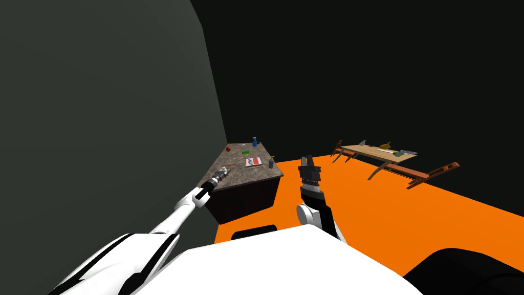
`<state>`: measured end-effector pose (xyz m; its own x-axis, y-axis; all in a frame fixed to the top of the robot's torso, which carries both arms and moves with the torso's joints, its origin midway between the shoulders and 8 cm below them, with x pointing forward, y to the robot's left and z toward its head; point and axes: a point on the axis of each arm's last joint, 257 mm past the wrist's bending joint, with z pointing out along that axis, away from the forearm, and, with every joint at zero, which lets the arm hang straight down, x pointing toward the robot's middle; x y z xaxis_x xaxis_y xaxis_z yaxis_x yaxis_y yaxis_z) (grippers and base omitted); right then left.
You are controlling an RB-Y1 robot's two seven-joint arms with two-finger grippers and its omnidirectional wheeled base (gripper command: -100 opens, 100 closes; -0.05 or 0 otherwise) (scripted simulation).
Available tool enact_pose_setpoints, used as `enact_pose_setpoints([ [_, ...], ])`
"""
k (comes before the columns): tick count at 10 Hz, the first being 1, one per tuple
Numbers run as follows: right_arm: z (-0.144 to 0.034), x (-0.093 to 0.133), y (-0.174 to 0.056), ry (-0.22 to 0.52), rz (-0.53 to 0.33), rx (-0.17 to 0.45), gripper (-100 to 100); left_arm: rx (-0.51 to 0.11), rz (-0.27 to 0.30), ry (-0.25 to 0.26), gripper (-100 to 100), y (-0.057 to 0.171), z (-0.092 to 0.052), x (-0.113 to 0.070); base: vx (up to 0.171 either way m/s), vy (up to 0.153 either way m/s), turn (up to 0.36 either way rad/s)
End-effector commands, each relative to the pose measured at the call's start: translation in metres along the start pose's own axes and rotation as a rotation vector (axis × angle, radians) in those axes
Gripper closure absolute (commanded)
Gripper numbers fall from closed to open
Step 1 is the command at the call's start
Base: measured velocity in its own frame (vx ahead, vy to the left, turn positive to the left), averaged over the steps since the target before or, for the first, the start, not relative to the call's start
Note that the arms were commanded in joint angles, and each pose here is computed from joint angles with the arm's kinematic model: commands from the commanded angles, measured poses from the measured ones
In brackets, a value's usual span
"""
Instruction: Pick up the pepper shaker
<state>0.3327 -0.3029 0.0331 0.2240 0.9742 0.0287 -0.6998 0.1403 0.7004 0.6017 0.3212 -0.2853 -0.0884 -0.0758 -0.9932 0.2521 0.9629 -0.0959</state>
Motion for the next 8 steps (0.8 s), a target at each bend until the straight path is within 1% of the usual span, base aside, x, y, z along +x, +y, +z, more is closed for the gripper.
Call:
enact_pose_setpoints([
  [1, 0.000, 0.000, 0.000, 0.000, 0.000, 0.000, 0, -0.010, -0.003, 0.012, -100, 0.004, 0.002, 0.004, -0.025, 0.000, -0.003],
  [2, 0.000, 0.000, 0.000, 0.000, 0.000, 0.000, 0, -0.016, -0.005, 0.020, -100, 0.006, 0.000, 0.008, 0.000, 0.000, 0.000],
  [3, 0.000, 0.000, 0.000, 0.000, 0.000, 0.000, 0, 0.001, 0.006, -0.003, -100, 0.001, 0.013, -0.007, -0.036, -0.006, 0.043],
  [4, 0.000, 0.000, 0.000, 0.000, 0.000, 0.000, 0, -0.016, 0.001, 0.018, -100, 0.008, 0.013, -0.001, -0.045, -0.011, 0.013],
  [5, 0.000, 0.000, 0.000, 0.000, 0.000, 0.000, 0, -0.010, 0.002, 0.010, -100, 0.006, 0.012, -0.002, -0.016, -0.005, -0.001],
  [6, 0.000, 0.000, 0.000, 0.000, 0.000, 0.000, 0, -0.010, 0.002, 0.011, 100, 0.007, 0.012, -0.002, 0.000, 0.000, 0.000],
  [8, 0.000, 0.000, 0.000, 0.000, 0.000, 0.000, 0, -0.011, 0.003, 0.012, 100, 0.007, 0.012, -0.002, 0.000, 0.000, 0.000],
])
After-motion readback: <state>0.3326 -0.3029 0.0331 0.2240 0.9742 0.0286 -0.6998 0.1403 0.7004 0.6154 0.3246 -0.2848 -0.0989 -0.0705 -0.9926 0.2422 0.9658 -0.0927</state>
